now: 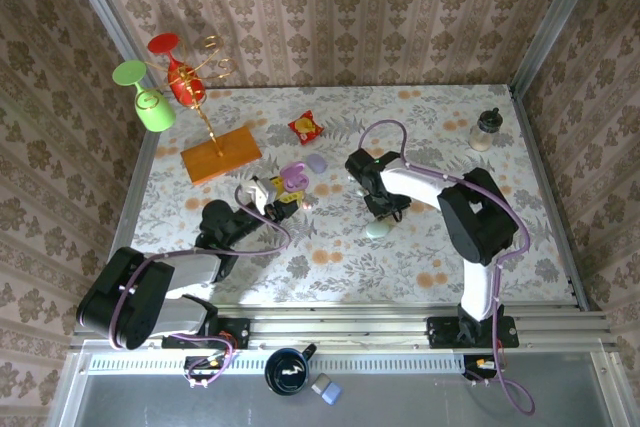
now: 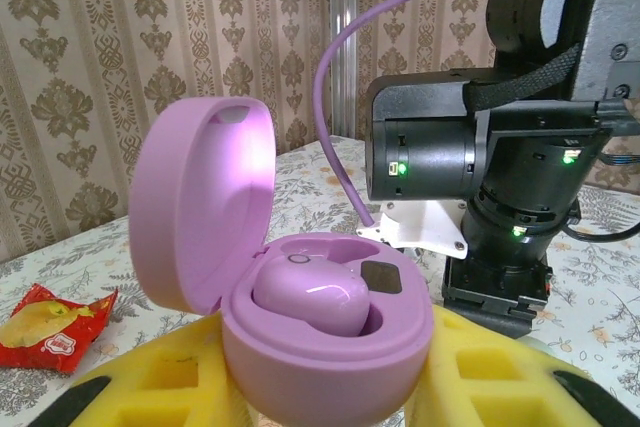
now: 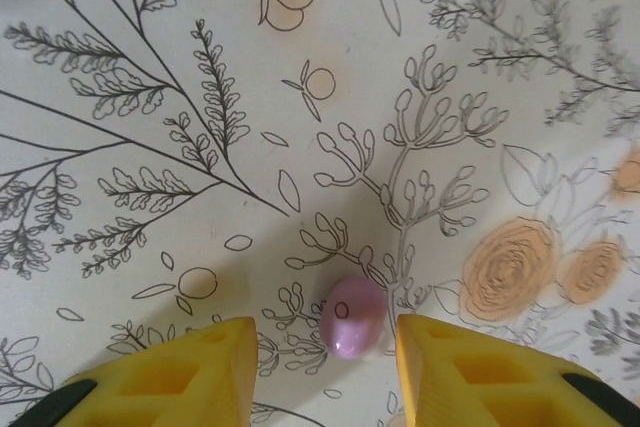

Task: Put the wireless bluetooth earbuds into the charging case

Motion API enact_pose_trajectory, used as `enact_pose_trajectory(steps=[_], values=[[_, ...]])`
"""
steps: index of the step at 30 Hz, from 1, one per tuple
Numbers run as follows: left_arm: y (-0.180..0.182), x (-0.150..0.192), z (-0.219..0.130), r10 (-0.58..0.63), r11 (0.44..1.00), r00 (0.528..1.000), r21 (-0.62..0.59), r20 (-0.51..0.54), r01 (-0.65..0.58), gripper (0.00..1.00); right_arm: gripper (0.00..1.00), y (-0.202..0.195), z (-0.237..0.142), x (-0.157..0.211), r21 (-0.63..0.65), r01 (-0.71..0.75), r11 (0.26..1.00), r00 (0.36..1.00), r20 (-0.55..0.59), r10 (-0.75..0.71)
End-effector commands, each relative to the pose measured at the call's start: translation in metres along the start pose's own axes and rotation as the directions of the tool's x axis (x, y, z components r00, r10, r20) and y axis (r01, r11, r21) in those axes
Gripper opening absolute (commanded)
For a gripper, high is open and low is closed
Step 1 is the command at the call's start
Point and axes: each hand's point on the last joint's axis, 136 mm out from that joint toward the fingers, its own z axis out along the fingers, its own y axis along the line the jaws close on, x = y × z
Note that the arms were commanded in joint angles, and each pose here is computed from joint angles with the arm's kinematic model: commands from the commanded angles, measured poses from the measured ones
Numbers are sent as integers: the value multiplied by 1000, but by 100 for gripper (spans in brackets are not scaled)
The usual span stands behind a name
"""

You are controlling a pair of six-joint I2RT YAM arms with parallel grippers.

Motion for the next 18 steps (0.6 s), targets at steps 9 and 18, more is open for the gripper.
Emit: enact_pose_trajectory(steps=[9,18], values=[[-2,-15,0,-2,1000,999,27,44,1,31,39,-20,4,-1,208,3,978,1000,-19,1],[-2,-12,1,-4,1000,999,28,38,3,31,35,-15,14,2,195,19,981,999,-45,-10]])
